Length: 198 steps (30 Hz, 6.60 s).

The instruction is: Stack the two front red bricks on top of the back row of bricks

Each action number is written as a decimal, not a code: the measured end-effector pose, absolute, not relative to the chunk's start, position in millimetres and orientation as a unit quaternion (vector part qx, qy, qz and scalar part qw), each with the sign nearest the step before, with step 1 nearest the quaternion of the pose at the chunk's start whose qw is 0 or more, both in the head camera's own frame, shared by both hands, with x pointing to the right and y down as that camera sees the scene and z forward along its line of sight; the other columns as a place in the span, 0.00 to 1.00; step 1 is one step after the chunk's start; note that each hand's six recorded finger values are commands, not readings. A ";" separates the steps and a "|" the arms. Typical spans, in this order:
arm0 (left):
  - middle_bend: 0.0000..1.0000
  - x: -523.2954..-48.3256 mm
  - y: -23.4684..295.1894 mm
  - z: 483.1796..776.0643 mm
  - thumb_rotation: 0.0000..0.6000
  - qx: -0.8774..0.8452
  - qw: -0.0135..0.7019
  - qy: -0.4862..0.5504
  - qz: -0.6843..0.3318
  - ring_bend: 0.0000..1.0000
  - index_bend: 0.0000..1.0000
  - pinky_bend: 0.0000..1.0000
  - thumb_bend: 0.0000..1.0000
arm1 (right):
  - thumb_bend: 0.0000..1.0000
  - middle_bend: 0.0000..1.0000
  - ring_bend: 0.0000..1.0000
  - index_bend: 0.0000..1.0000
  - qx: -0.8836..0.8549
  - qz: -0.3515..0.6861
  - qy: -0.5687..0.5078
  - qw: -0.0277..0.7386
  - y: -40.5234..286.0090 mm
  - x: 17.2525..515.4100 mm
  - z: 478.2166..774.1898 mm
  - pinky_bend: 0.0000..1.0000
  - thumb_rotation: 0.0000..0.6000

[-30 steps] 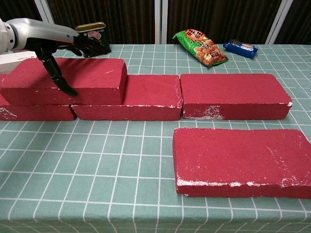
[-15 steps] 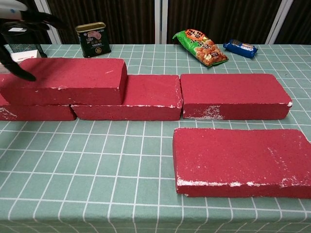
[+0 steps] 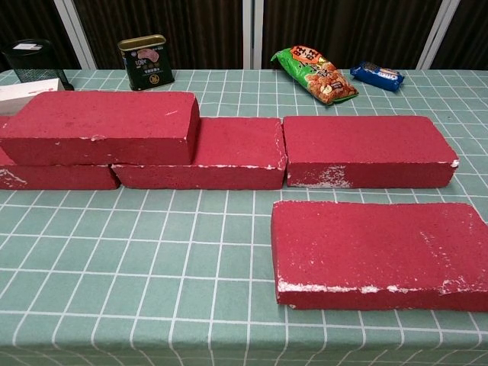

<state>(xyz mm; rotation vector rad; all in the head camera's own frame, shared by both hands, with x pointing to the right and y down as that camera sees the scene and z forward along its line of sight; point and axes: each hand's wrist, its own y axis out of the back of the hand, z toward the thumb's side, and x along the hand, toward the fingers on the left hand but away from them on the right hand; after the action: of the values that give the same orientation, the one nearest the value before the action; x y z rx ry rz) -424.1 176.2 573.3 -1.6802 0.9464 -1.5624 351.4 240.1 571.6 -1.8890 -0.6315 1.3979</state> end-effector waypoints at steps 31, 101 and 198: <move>0.00 -476.2 199.9 584.3 1.00 -0.634 0.284 0.397 -0.600 0.00 0.06 0.00 0.00 | 0.00 0.00 0.00 0.00 -0.798 0.506 -0.185 0.270 239.3 264.1 643.3 0.00 1.00; 0.00 -482.3 207.0 585.3 1.00 -0.661 0.252 0.403 -0.580 0.00 0.06 0.00 0.00 | 0.03 0.26 0.17 0.14 -0.821 0.466 -0.177 0.278 49.4 174.9 666.3 0.07 1.00; 0.00 -485.2 212.6 585.4 1.00 -0.659 0.246 0.405 -0.585 0.00 0.06 0.00 0.00 | 0.00 0.00 0.00 0.00 -0.808 0.444 -0.251 0.294 63.3 231.6 597.8 0.00 1.00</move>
<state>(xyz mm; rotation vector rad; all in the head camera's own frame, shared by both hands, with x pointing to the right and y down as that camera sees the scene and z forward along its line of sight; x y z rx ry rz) -485.2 212.6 585.4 -1.7971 1.1048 -1.5949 231.6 63.3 597.8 -2.1520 -0.6680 1.1823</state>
